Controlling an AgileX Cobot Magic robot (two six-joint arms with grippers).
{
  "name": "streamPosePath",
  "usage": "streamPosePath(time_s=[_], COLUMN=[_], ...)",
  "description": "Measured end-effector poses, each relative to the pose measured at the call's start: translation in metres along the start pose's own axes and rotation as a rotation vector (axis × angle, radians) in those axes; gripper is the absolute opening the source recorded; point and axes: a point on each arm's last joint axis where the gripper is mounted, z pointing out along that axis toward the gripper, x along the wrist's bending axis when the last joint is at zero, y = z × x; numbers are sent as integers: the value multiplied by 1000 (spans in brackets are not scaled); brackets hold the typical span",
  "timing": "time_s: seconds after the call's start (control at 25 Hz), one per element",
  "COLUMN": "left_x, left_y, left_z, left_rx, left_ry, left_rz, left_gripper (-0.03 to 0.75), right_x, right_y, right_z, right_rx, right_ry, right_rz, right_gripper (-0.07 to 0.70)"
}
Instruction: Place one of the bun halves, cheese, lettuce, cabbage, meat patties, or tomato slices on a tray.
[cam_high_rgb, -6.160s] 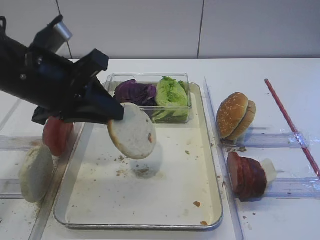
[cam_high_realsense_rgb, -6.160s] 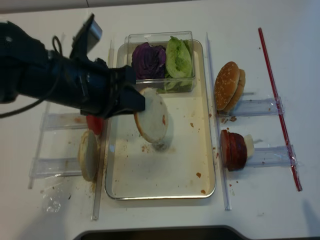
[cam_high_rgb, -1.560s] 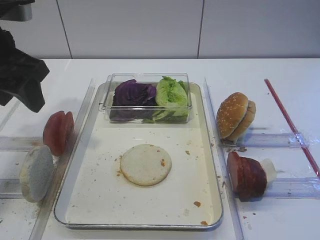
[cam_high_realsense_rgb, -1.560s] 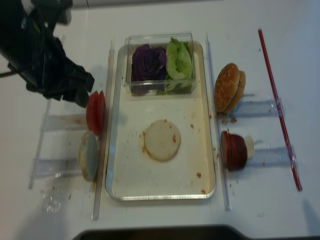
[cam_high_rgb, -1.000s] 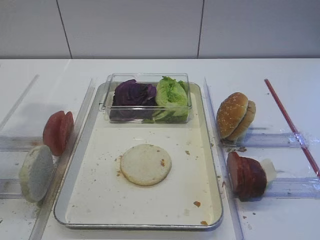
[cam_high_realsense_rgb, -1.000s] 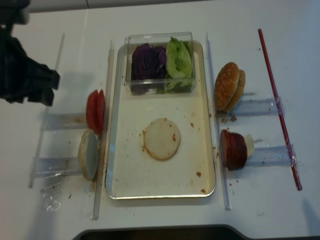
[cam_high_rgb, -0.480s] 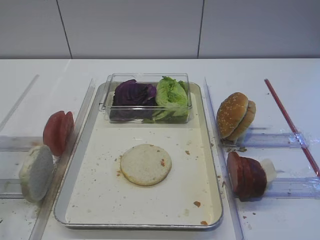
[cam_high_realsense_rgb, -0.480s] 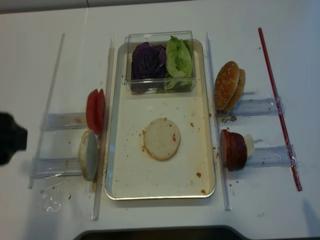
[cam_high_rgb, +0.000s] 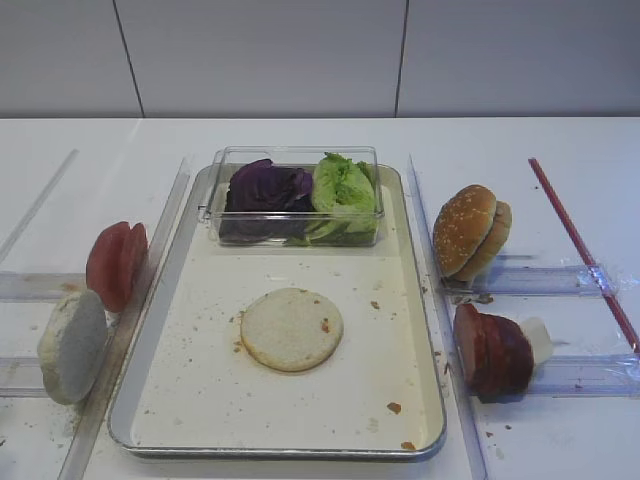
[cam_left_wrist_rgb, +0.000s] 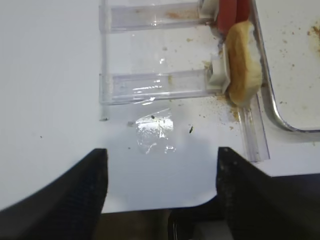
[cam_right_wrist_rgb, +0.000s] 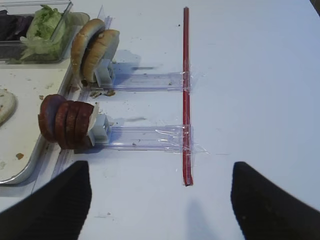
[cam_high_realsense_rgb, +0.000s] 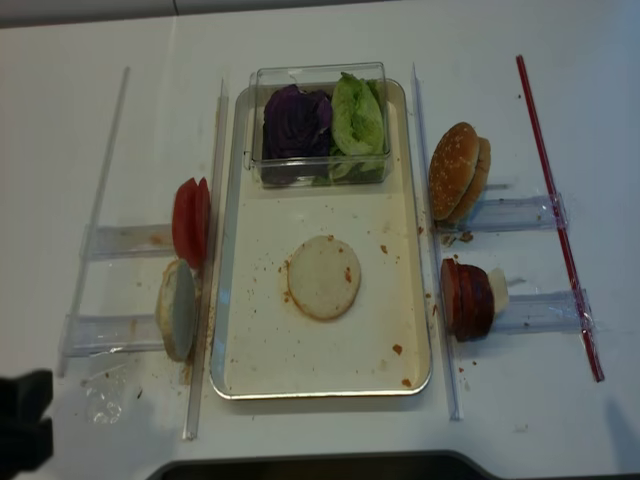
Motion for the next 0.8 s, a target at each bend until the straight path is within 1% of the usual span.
streamPosePath(time_s=[0.16,0.28,0.64,0.72,0.8], left_x=[1,1,2,2,2], left_y=[-27,-42,-64,-67,-67], left_z=[9,9,-10,-11,-11], left_rx=[-31,-75,-283,-299,-296], left_ry=[-1,-2,-8,-9,-5], left_rz=[0,-1,-7,-7,-6], left_gripper=[428,428,428,428,428], right_x=[0,0,0,0,0], right_y=[0,0,0,0,0], right_z=[0,0,0,0,0], right_rx=[0,0,0,0,0], right_ry=[0,0,0,0,0], right_rz=[0,0,0,0,0], right_gripper=[573,573,573,573,573])
